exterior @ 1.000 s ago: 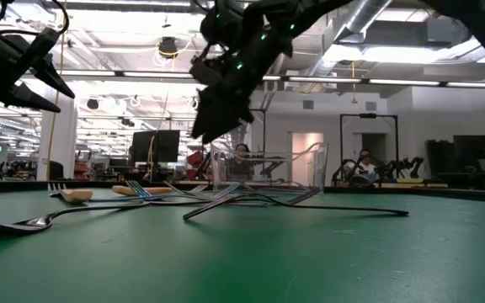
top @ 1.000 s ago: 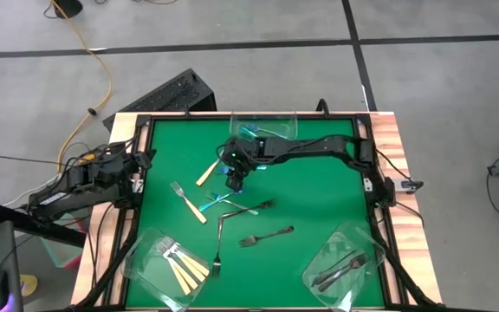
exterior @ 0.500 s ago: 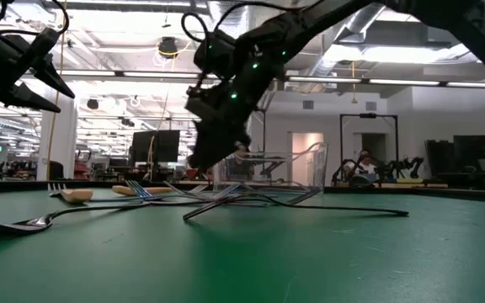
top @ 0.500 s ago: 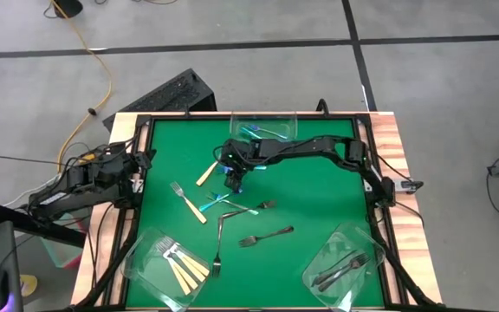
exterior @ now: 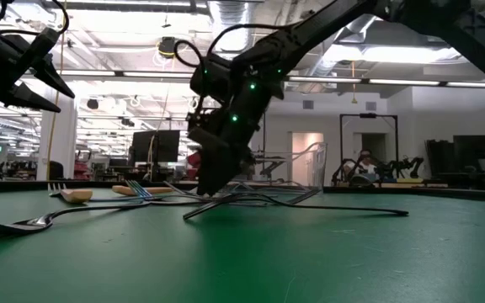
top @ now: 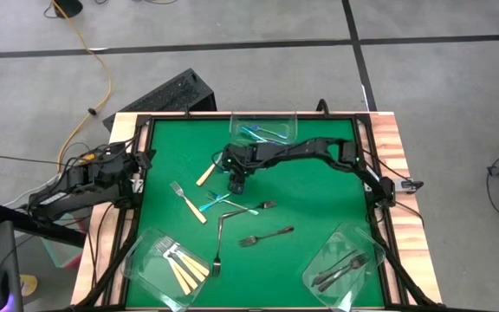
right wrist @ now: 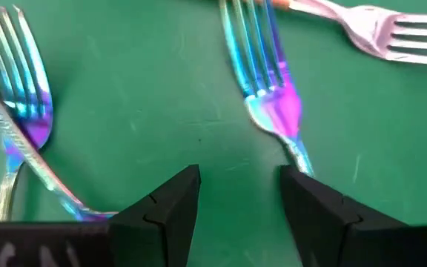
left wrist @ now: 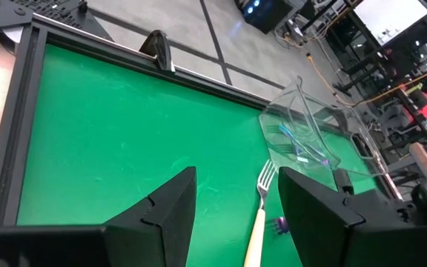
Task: Sort silverware by color (type)
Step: Put the blue fork into the top transparent bin
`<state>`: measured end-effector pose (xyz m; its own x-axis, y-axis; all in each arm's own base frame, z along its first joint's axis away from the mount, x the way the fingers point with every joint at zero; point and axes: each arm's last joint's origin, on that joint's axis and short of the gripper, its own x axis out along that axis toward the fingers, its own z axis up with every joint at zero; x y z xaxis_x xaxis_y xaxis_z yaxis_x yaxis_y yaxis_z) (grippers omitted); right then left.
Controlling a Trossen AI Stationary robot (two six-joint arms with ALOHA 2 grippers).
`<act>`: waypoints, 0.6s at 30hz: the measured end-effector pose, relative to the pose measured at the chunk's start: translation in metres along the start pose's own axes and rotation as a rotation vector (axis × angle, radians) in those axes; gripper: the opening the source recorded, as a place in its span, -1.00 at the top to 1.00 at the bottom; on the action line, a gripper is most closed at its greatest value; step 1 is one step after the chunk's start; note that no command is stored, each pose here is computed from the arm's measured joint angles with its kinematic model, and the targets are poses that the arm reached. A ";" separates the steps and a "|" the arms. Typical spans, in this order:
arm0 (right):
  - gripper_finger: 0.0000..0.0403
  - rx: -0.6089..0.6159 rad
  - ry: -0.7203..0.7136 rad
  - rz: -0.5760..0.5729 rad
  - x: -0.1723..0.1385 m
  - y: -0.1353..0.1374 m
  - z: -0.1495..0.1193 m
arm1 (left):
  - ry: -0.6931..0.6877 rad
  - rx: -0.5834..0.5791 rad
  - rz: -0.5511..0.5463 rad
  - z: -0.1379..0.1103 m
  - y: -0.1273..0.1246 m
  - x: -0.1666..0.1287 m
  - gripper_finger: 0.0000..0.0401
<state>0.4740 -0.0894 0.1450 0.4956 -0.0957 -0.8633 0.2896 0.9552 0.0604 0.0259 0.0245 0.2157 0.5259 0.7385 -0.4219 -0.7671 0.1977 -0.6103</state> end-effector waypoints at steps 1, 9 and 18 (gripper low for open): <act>-0.04 -0.001 -0.001 -0.001 0.002 0.000 0.000 | 0.000 0.000 0.000 0.000 0.000 0.000 0.12; 0.09 0.028 0.022 0.022 0.004 0.002 -0.003 | 0.000 0.000 0.000 0.000 0.000 0.000 0.12; 0.41 0.006 0.046 0.088 0.004 0.025 -0.007 | 0.001 0.000 0.000 0.000 0.000 0.000 0.12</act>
<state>0.4771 -0.0636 0.1396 0.4811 0.0013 -0.8767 0.2519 0.9576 0.1397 0.0259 0.0245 0.2157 0.5264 0.7380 -0.4222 -0.7671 0.1982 -0.6101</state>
